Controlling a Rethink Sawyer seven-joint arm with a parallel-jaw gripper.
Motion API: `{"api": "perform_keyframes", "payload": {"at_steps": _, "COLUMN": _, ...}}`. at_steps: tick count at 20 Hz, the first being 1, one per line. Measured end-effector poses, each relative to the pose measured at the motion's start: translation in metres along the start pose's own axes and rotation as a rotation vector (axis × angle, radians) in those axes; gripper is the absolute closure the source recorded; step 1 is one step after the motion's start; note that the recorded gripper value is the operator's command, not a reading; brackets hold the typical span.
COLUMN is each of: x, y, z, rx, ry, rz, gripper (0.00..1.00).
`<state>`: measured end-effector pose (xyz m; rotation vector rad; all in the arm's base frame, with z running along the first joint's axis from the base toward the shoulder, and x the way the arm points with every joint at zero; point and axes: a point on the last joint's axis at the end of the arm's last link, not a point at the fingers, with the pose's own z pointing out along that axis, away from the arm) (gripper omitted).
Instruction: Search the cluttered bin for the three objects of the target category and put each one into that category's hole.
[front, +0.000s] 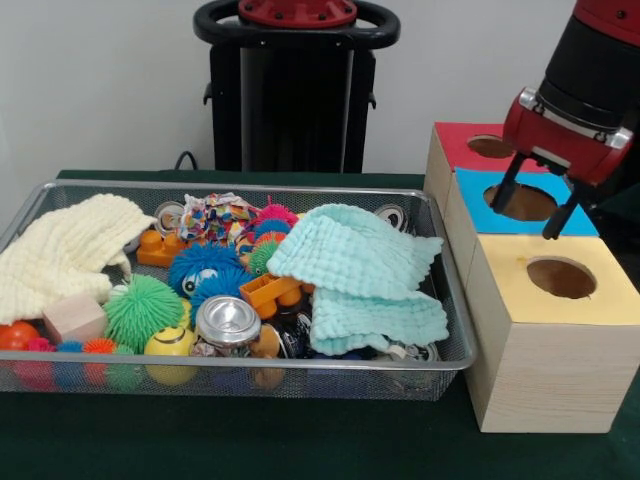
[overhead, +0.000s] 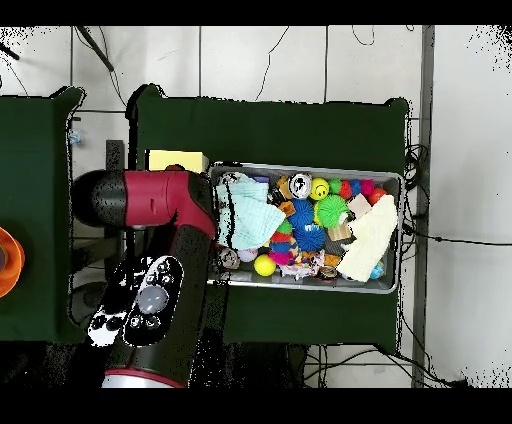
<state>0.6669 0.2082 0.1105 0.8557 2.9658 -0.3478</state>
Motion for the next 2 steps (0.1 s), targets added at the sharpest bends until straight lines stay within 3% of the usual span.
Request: {"api": "perform_keyframes", "payload": {"at_steps": 2, "x": 0.005, "y": -0.017, "z": 0.011, "rx": 0.027, "ry": -0.048, "rz": -0.007, "gripper": 0.00}}
